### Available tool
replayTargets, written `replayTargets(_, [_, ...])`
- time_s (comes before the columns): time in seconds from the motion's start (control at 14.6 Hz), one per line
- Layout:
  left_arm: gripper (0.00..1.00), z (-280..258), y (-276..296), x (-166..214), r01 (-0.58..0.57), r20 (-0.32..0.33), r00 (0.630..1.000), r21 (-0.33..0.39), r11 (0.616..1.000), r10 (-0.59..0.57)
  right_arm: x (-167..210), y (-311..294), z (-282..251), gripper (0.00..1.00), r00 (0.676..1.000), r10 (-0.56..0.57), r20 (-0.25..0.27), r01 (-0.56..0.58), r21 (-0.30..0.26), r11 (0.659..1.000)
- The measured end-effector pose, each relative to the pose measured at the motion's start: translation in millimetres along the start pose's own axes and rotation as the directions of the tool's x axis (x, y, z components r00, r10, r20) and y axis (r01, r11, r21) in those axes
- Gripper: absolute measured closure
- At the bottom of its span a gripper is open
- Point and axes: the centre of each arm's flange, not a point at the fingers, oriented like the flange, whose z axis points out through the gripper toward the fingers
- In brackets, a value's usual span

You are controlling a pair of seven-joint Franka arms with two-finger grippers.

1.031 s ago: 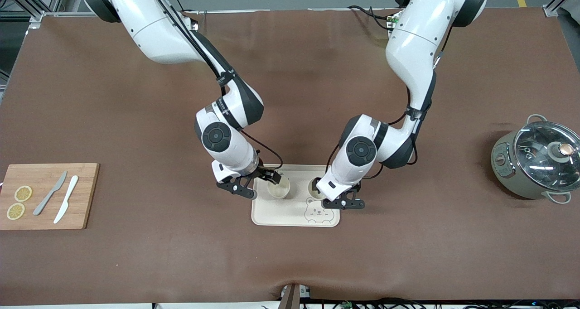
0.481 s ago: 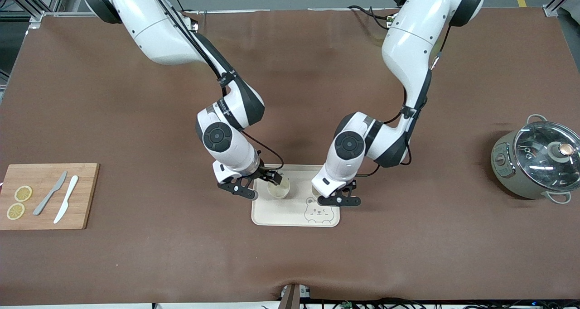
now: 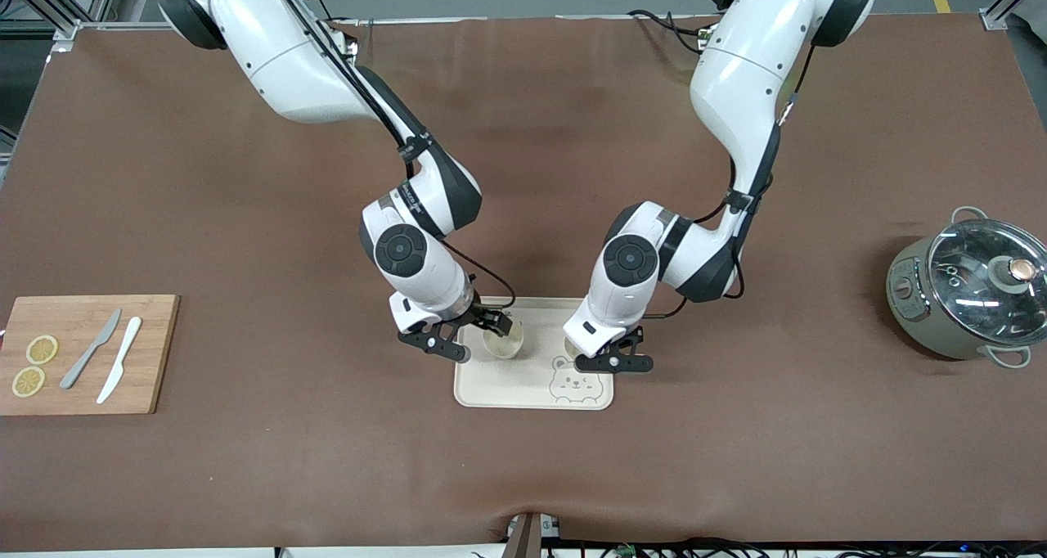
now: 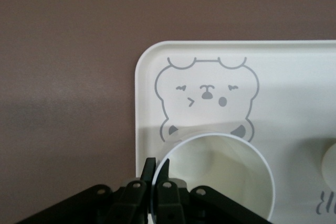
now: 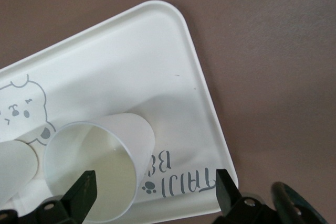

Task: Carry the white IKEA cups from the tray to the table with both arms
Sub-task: 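Close both grippers on the rims of the two white cups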

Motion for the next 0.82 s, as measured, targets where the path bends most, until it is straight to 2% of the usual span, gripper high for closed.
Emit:
replayTargets(0.55, [0.96, -59.4, -24.3, 9.9, 0.015, 0.067, 0.998, 0.051, 0.999, -0.018, -2.8, -3.3, 17.5, 0.0, 1.0, -0.015, -0.012, 0.015, -0.007, 1.0])
replayTargets(0.82, [0.96, -68.5, -53.4, 12.6, -0.018, 0.1, 0.995, 0.066, 0.998, 0.011, -5.2, -4.8, 22.1, 0.0, 1.0, -0.022, -0.022, 0.021, -0.007, 1.0])
